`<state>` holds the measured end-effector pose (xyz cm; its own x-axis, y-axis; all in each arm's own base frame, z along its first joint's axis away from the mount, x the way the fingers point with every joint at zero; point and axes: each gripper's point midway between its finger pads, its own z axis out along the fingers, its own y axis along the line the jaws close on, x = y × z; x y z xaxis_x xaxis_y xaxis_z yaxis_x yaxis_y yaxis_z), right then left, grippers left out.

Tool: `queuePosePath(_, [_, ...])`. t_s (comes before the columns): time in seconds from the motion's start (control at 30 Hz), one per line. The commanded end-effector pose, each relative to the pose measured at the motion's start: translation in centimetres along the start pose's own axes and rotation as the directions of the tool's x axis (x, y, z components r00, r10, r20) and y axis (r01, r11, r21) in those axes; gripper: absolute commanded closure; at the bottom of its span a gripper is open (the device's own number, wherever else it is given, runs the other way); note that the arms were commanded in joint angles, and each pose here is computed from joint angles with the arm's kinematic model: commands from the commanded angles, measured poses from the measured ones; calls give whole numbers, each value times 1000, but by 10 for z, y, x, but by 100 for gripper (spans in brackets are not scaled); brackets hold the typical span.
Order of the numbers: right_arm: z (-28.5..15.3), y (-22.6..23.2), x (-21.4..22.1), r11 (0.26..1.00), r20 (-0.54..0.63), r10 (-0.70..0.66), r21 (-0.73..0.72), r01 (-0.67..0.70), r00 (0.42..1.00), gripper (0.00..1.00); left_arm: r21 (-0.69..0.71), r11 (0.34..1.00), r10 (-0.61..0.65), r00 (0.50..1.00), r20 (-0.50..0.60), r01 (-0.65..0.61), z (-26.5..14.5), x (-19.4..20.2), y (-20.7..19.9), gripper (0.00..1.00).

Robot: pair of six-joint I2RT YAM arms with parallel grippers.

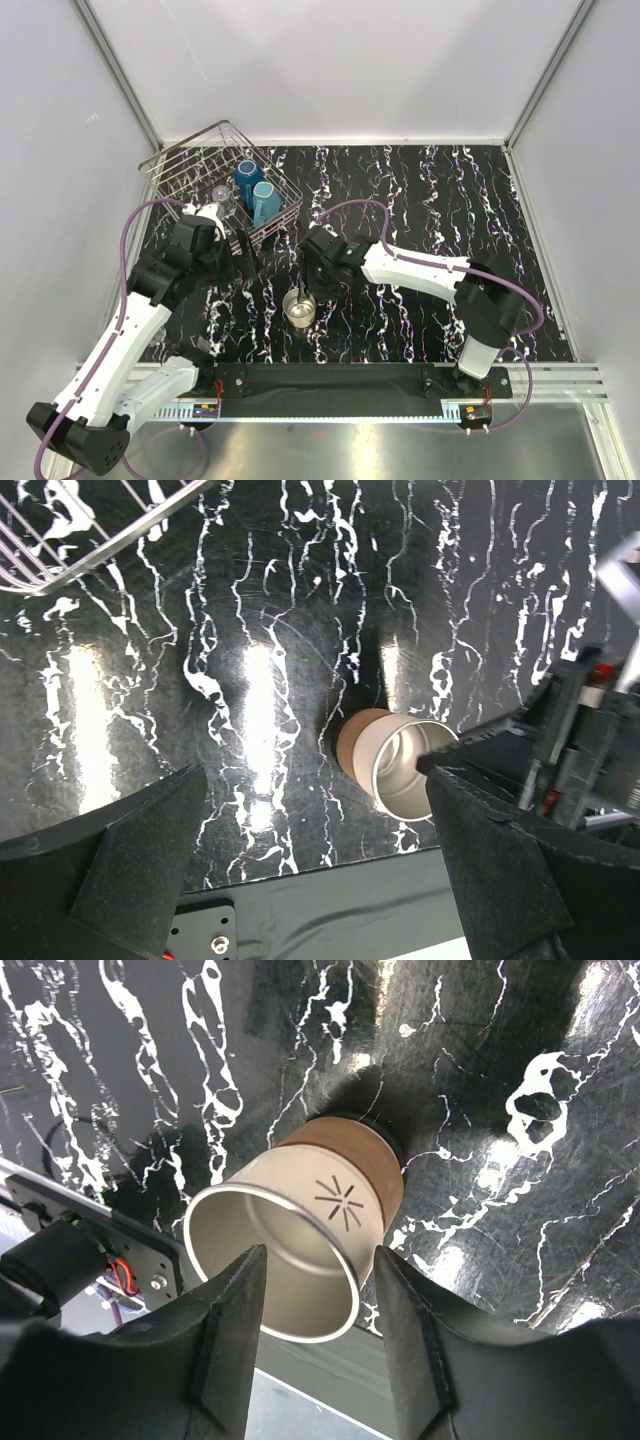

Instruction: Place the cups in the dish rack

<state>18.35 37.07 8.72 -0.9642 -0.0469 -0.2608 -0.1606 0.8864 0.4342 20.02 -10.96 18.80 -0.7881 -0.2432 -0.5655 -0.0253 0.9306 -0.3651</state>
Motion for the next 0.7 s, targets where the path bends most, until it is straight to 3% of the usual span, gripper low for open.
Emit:
queuePosePath(0.0, [5, 6, -2, 1000, 19, -9, -15, 9, 1000, 46, 74, 997, 7, 1000, 11, -7, -1, -4, -13, 1])
queuePosePath(0.17, [8, 1, -2, 1000, 24, -17, 1, 17, 1000, 56, 103, 995, 3, 1000, 12, -4, -4, -4, -18, 1])
queuePosePath(0.27, [10, 0, -1, 1000, 25, -25, -2, 25, 999, 69, 128, 992, -4, 1000, 4, 3, -6, -4, -23, 1])
queuePosePath(0.47, [14, -7, -1, 999, 36, -33, 12, 32, 999, 84, 171, 985, -19, 1000, 23, 14, -17, -12, -33, 1])
queuePosePath(0.53, [12, -9, -1, 999, 42, -39, 20, 38, 998, 93, 180, 984, -23, 999, 29, 17, -20, -14, -36, 1])
queuePosePath(0.6, [2, -8, -5, 999, 71, -41, 9, 40, 997, 100, 207, 978, -25, 999, 40, 16, -26, -18, -42, 1])
queuePosePath(0.67, [-16, -4, -14, 998, 129, -54, -6, 55, 990, 100, 247, 969, -27, 999, 41, 16, -32, -20, -50, 1])
